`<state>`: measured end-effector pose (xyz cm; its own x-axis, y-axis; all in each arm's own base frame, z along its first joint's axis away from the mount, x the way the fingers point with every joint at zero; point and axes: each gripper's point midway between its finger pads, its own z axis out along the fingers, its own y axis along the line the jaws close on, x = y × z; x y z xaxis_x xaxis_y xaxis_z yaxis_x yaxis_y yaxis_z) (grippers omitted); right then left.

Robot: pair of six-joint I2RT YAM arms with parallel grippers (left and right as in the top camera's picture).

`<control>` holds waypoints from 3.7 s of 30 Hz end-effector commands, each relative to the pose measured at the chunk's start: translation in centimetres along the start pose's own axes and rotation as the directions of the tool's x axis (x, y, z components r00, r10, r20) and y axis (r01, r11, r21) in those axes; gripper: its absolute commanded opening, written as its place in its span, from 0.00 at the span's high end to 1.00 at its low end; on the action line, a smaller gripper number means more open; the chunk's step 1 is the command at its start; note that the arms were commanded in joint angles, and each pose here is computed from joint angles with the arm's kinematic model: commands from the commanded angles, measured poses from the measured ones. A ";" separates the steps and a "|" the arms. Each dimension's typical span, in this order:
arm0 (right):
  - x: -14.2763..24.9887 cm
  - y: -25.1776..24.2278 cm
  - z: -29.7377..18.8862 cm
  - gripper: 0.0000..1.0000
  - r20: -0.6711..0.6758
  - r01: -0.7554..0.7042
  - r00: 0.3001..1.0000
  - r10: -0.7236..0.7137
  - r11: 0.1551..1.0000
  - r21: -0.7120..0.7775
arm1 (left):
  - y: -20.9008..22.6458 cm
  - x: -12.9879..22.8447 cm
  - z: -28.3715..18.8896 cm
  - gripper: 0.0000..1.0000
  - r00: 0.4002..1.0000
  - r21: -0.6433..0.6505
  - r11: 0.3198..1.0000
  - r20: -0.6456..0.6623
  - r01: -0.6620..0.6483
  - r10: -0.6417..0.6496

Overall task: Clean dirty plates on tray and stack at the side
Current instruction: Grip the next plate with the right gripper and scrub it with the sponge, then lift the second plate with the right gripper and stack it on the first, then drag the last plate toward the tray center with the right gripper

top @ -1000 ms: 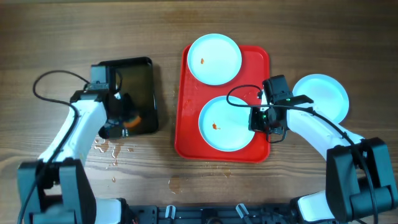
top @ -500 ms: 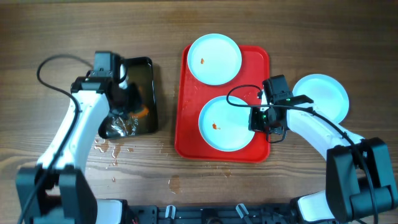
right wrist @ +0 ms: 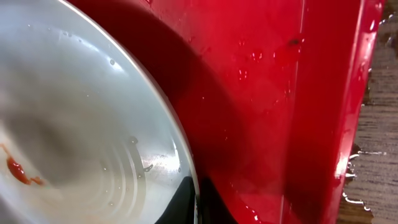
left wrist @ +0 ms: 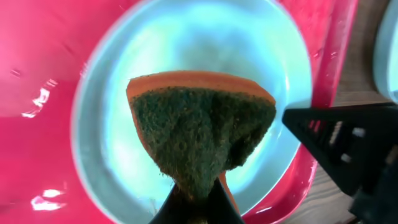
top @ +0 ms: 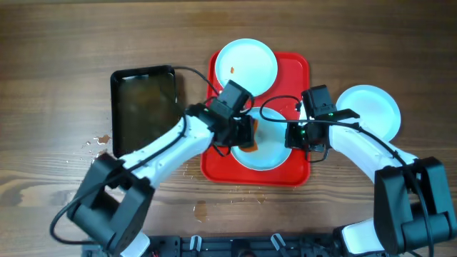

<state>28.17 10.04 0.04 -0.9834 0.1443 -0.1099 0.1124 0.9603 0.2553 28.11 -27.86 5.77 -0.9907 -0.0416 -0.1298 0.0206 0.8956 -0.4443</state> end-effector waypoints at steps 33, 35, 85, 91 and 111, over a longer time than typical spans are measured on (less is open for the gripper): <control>1.7 -1.7 1.0 0.73 -0.069 0.034 0.997 -0.028 0.997 0.075 | 15.7 -7.4 -14.4 0.96 0.956 -0.571 0.778 0.264 0.264 -0.131; 1.3 -1.6 1.1 0.59 -0.053 0.093 0.995 -0.089 0.994 0.066 | 17.8 -7.6 -15.2 0.96 0.955 -0.558 0.782 0.244 0.278 -0.166; -1.8 7.6 -17.4 0.96 0.424 0.316 0.581 -0.695 0.672 0.669 | 16.2 -6.5 -20.8 0.08 0.902 -0.194 0.937 0.384 0.290 -0.199; -4.1 2.8 -17.5 0.96 0.510 0.149 0.783 -0.357 0.903 0.403 | 16.2 -6.5 -20.8 0.07 0.901 -0.194 0.937 0.385 0.290 -0.199; -11.9 -3.1 -17.1 0.67 0.487 0.122 0.873 0.034 0.951 -0.285 | 16.1 -6.4 -20.8 0.06 0.903 -0.188 0.939 0.381 0.287 -0.200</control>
<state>35.47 -7.76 13.13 -0.7248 0.5134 -0.4594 0.3210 0.8417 0.4342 31.81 -3.81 17.08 -0.8510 -0.3905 -0.3511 -0.3085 0.9128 -0.2674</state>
